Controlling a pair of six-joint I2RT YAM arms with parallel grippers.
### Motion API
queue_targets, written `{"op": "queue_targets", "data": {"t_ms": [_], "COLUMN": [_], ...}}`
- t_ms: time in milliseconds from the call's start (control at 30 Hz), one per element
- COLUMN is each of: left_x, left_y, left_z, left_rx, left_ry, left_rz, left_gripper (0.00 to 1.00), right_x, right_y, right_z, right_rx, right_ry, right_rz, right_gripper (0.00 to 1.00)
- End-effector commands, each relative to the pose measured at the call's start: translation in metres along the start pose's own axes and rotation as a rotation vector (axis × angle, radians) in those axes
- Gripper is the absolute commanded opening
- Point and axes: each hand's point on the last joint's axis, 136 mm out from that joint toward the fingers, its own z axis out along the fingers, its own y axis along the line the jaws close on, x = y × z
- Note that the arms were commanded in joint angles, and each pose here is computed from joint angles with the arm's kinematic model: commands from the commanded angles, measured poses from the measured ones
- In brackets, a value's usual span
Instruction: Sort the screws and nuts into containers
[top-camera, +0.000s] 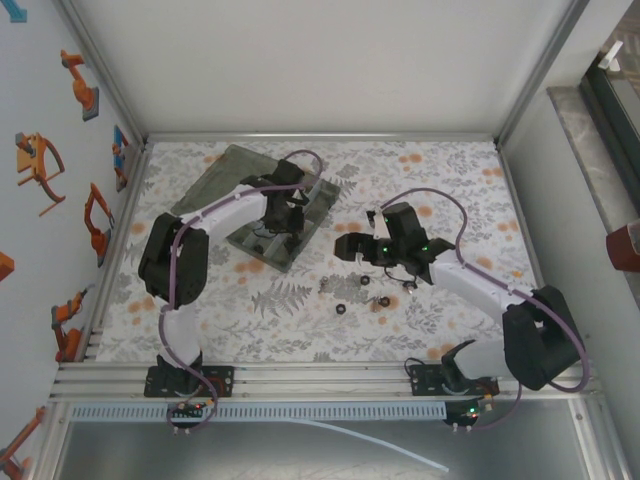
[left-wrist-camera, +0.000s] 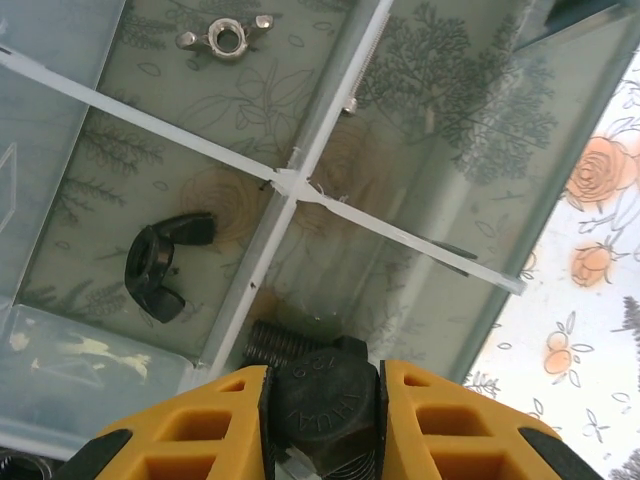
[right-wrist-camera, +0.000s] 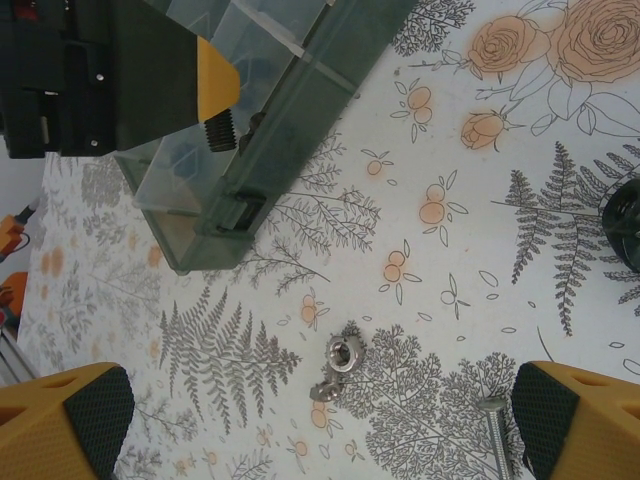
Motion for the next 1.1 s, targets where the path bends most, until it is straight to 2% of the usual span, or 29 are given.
{"op": "queue_targets", "data": {"t_ms": [0,167,300,433,533,600,667,767,900,1067], "left_x": [-0.009,-0.013,-0.014,-0.011,0.001,0.019,0.044,0.091,0.146,0.181], "left_y": [0.004,0.002,-0.002,-0.007,-0.023,-0.048,-0.076,-0.102,-0.118,-0.129], "left_z": [-0.001,-0.004,-0.019,-0.035,-0.052,-0.063,-0.064,-0.052,-0.036,-0.025], "left_rx": [-0.022,-0.025,-0.035,-0.054,-0.041,0.021,0.105,0.163,0.136,0.081], "left_ry": [-0.019,-0.035,-0.078,-0.113,-0.141,-0.136,-0.091,0.049,0.210,0.311], "left_rz": [0.026,0.023,0.043,0.061,0.104,0.171,0.227,0.275,0.350,0.400], "left_gripper": [0.18,0.26,0.37,0.43,0.43,0.45,0.48,0.49,0.54,0.56], "right_x": [-0.009,-0.007,-0.004,0.004,0.012,0.021,0.031,0.054,0.086,0.113], "right_y": [0.009,0.010,0.010,0.007,0.005,0.000,-0.007,-0.022,-0.039,-0.049], "right_z": [-0.003,-0.007,-0.014,-0.021,-0.030,-0.039,-0.047,-0.054,-0.056,-0.063], "right_rx": [-0.021,-0.020,-0.020,-0.016,-0.009,0.012,0.031,0.055,0.064,0.047], "right_ry": [-0.026,-0.026,-0.038,-0.039,-0.044,-0.044,-0.045,-0.033,0.002,0.022], "right_rz": [-0.021,-0.033,-0.045,-0.047,-0.050,-0.051,-0.053,-0.030,0.019,0.063], "right_gripper": [0.99,0.99,0.99,0.99,0.99,0.99,0.99,0.99,0.99,0.99]}}
